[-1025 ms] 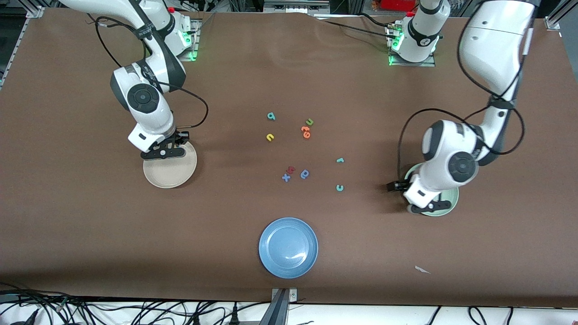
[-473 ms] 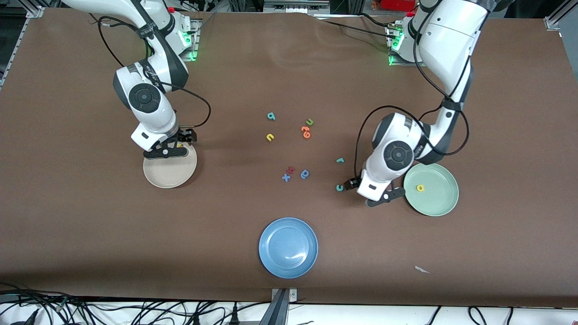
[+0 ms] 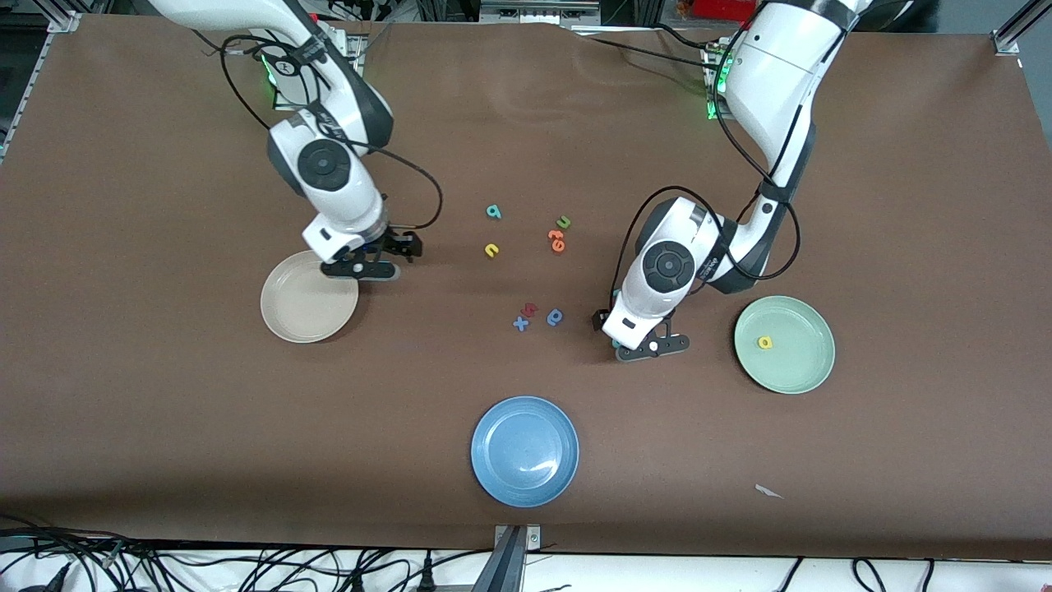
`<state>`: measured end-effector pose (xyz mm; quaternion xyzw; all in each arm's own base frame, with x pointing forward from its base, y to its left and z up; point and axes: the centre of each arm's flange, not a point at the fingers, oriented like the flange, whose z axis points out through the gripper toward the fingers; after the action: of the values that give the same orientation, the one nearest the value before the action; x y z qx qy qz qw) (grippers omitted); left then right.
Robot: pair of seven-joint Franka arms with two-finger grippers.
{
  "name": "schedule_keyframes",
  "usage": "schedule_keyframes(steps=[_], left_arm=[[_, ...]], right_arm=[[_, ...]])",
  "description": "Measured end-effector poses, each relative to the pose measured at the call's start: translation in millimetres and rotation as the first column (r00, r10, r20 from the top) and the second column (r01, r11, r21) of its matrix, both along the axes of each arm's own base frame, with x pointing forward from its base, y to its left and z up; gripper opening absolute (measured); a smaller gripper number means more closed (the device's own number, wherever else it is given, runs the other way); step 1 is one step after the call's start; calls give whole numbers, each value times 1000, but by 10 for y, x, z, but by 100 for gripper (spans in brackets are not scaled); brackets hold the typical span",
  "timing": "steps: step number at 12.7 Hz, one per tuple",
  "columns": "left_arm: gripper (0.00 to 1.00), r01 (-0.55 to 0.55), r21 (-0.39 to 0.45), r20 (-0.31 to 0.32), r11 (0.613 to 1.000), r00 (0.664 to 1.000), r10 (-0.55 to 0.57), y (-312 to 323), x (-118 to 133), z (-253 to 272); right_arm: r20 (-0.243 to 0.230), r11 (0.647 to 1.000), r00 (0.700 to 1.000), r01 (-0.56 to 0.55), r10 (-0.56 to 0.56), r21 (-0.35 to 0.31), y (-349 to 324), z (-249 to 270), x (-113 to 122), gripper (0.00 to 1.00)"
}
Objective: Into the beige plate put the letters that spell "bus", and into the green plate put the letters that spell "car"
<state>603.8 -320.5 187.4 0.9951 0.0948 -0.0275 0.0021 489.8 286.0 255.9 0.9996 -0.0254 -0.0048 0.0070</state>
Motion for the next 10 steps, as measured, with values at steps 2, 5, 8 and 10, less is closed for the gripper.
schedule_keyframes(steps=[2,5,8,10], left_arm=[[91,7,-3,7,1000,1000,-7,-17,80,-59],[79,10,-4,7,1000,1000,-10,-33,117,-123],[74,9,-10,18,1000,1000,-9,-57,175,-109],[61,9,-11,20,1000,1000,-8,-65,194,-119]], right_arm=[[12,998,999,44,-44,43,371,-84,-122,100],[7,991,995,103,-104,88,858,-155,-236,100],[14,985,989,143,-145,94,1238,-255,-313,100],[44,984,985,161,-164,70,1438,-423,-392,100]])
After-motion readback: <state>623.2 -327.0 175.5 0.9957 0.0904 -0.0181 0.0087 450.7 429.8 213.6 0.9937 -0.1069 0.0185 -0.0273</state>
